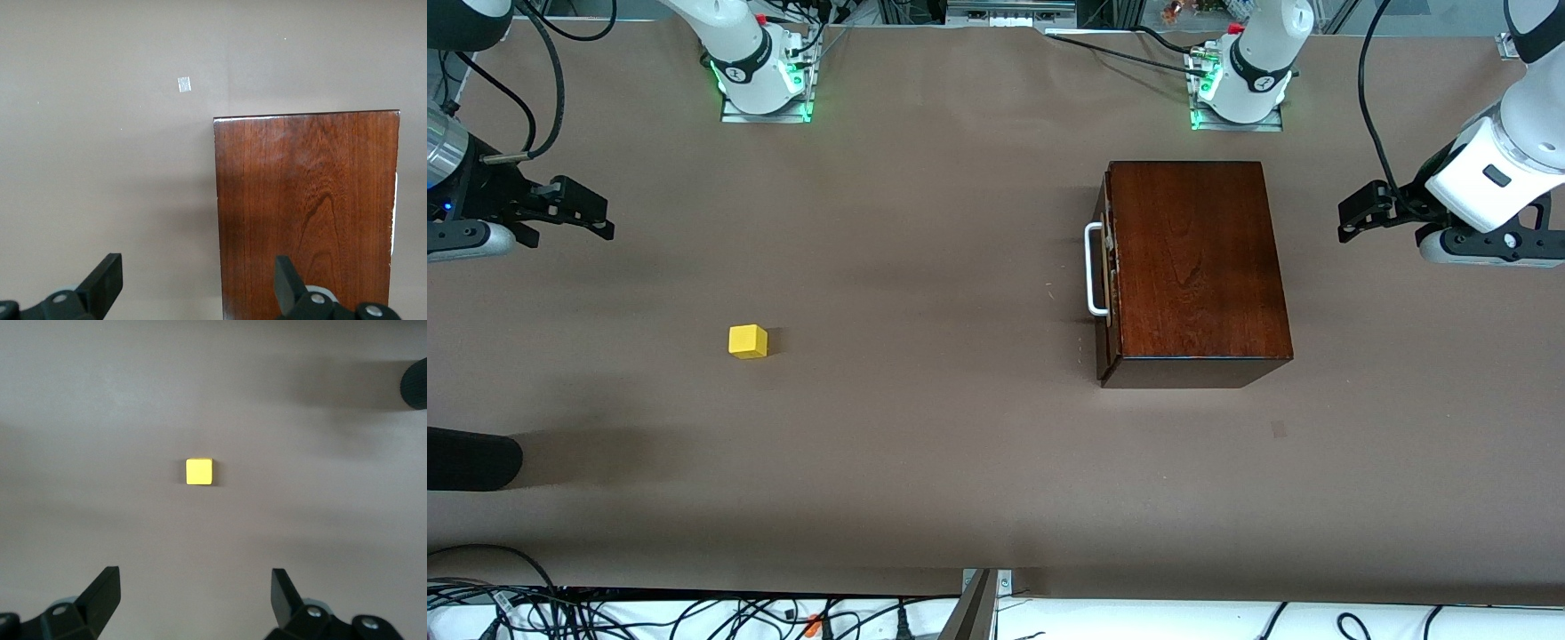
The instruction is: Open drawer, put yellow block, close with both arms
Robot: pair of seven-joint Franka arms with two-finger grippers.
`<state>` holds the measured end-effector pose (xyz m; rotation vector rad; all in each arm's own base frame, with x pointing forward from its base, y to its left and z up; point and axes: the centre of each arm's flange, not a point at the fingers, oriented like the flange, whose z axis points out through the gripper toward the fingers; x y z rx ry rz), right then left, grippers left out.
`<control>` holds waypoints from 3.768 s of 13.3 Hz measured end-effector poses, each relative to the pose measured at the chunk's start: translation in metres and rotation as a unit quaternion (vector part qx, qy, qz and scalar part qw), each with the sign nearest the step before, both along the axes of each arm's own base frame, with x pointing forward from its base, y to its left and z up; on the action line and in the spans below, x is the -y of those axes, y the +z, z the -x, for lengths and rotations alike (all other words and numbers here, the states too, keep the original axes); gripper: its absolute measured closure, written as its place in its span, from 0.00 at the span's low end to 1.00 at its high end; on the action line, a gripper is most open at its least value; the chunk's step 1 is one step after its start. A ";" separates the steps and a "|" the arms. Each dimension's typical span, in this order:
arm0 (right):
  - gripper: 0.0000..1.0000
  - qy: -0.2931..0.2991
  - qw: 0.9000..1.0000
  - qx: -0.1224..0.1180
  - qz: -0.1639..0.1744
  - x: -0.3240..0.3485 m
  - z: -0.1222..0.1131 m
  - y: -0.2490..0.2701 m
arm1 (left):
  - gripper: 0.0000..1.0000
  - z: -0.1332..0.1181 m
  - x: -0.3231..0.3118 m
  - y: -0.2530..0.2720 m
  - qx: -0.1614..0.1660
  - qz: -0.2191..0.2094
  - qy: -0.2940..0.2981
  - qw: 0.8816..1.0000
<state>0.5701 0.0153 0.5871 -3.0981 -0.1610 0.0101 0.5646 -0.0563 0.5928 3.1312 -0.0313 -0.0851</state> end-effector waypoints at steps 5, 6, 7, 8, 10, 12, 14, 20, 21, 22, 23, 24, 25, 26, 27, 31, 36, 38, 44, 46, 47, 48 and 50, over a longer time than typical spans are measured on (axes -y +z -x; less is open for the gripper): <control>0.00 0.000 1.000 0.000 0.000 0.000 0.000 0.000 | 0.00 -0.003 0.002 -0.011 -0.016 0.000 -0.017 1.000; 0.00 0.000 1.000 0.000 0.000 0.000 0.000 0.000 | 0.00 -0.006 0.007 -0.020 -0.024 0.002 -0.034 0.999; 0.00 0.000 1.000 0.000 0.000 0.000 0.000 0.000 | 0.00 -0.009 0.022 -0.032 -0.033 0.003 -0.053 0.998; 0.00 0.000 1.000 0.000 0.000 0.000 0.000 0.000 | 0.00 -0.010 0.046 -0.043 -0.042 0.004 -0.072 0.997; 0.00 0.000 1.000 0.000 0.000 0.000 0.000 0.000 | 0.00 -0.005 0.112 -0.064 -0.055 0.000 -0.087 0.995; 0.00 0.000 1.000 0.000 0.000 0.000 0.000 0.000 | 0.00 0.007 0.185 -0.081 -0.062 -0.008 -0.085 0.994; 0.00 0.000 1.000 0.000 0.000 0.000 0.000 0.000 | 0.00 0.020 0.251 -0.100 -0.069 -0.018 -0.083 0.994; 0.00 0.000 1.000 0.000 0.000 0.000 0.000 0.000 | 0.00 0.067 0.397 -0.189 -0.027 -0.116 -0.096 0.988; 0.00 0.000 1.000 0.000 0.000 0.000 0.000 0.000 | 0.00 0.067 0.406 -0.207 -0.025 -0.119 -0.088 0.989; 0.00 0.000 1.000 0.000 0.000 -0.001 0.000 0.000 | 0.00 0.064 0.408 -0.225 -0.028 -0.121 -0.080 0.989; 0.00 0.000 1.000 0.000 0.000 -0.001 0.000 0.000 | 0.00 0.061 0.409 -0.240 -0.031 -0.123 -0.072 0.989; 0.00 0.000 1.000 0.000 0.000 -0.001 0.000 0.000 | 0.00 0.058 0.410 -0.253 -0.030 -0.127 -0.069 0.989; 0.00 0.000 1.000 0.000 0.000 0.000 0.000 0.000 | 0.00 0.057 0.411 -0.264 -0.021 -0.142 -0.069 0.987; 0.00 0.000 1.000 0.000 0.000 -0.001 0.000 0.000 | 0.00 0.056 0.411 -0.273 -0.012 -0.156 -0.067 0.985; 0.00 0.000 1.000 0.000 0.000 -0.001 0.000 0.000 | 0.00 0.057 0.412 -0.280 -0.006 -0.167 -0.062 0.984; 0.00 0.000 1.000 0.000 0.000 0.000 0.000 0.000 | 0.00 0.060 0.416 -0.289 0.002 -0.180 -0.046 0.983; 0.00 0.000 1.000 0.000 0.000 -0.001 0.000 0.000 | 0.00 0.053 0.408 -0.305 0.027 -0.210 0.012 0.977; 0.00 0.000 1.000 0.000 0.000 -0.001 0.000 0.000 | 0.00 0.053 0.408 -0.313 0.030 -0.218 0.016 0.975; 0.00 0.000 1.000 0.000 0.000 0.000 0.000 0.000 | 0.00 0.057 0.408 -0.324 0.024 -0.224 0.016 0.974; 0.00 0.000 1.000 0.000 0.000 -0.001 0.000 0.000 | 0.00 0.060 0.411 -0.324 0.022 -0.221 0.016 0.975; 0.00 0.000 1.000 0.000 0.000 -0.001 0.000 0.000 | 0.00 0.061 0.413 -0.324 0.017 -0.214 0.019 0.976; 0.00 0.000 1.000 0.000 0.000 -0.001 0.000 0.000 | 0.00 0.061 0.413 -0.324 0.013 -0.208 0.023 0.978; 0.00 0.000 1.000 0.000 0.000 -0.001 0.000 0.000 | 0.00 0.058 0.414 -0.321 0.009 -0.192 0.031 0.981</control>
